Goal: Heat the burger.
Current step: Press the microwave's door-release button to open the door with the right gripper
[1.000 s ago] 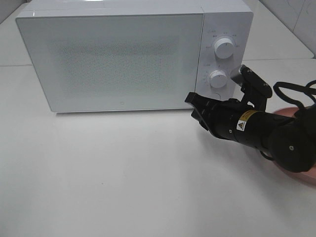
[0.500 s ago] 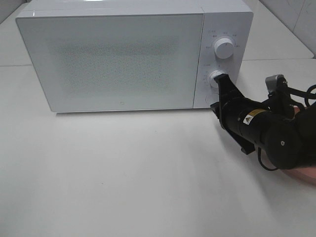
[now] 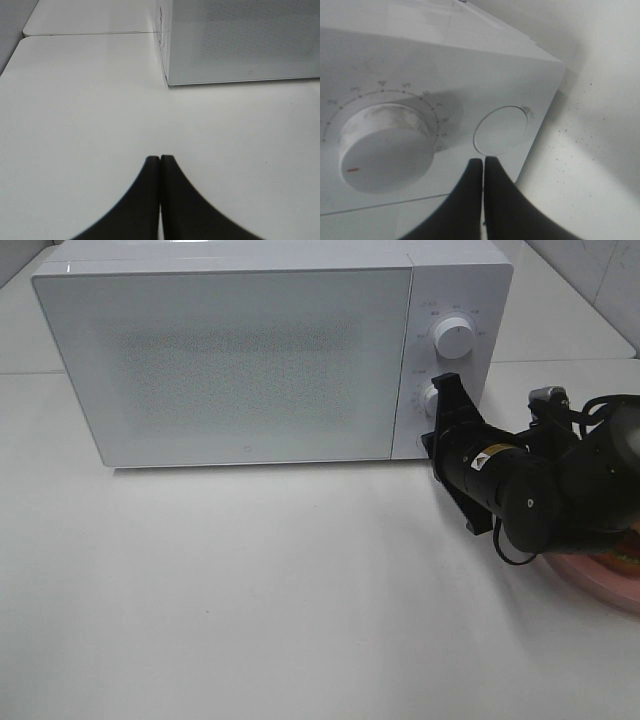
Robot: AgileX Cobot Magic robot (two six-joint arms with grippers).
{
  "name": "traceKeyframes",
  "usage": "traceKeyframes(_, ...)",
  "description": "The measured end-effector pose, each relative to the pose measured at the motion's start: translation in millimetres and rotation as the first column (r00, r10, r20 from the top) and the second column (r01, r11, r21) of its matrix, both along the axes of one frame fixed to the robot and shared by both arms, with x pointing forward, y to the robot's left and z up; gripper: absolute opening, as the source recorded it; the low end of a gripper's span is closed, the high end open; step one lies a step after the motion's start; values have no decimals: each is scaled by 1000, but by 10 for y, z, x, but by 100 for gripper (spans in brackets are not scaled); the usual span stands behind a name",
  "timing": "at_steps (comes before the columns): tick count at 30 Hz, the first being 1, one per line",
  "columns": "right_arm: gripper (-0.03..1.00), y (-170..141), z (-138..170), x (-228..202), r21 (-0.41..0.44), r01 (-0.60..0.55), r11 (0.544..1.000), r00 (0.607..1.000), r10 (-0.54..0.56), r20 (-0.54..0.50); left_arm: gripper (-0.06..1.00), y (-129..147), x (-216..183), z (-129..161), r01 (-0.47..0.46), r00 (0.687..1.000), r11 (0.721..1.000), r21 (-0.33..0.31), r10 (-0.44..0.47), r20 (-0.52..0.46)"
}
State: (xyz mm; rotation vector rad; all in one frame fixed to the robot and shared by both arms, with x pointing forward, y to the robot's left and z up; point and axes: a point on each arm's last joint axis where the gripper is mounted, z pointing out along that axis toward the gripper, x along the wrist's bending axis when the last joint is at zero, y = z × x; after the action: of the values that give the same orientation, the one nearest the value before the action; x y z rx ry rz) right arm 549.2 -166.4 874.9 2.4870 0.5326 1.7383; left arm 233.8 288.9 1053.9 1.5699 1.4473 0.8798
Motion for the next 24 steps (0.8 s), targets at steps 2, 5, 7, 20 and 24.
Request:
traceKeyframes(2, 1, 11, -21, 28, 2, 5, 1000, 1000, -5, -1, 0, 0, 0, 0, 0, 1000, 1000, 0, 0, 0)
traceKeyframes(5, 1, 31, -30, 84, 10, 17, 1000, 1000, -17, 6, 0, 0, 0, 0, 0, 1000, 1000, 0, 0, 0)
traceKeyframes(7, 1, 31, -46, 108, 16, 34, 999, 999, -34, 4, 0, 0, 0, 0, 0, 1000, 1000, 0, 0, 0)
traceKeyframes(20, 1, 34, -178, 211, 23, 91, 996, 996, -92, 5, 0, 0, 0, 0, 0, 1000, 1000, 0, 0, 0)
traceKeyframes(24, 1, 28, -210, 212, 20, 98, 995, 995, -98, 6, 0, 0, 0, 0, 0, 1000, 1000, 0, 0, 0)
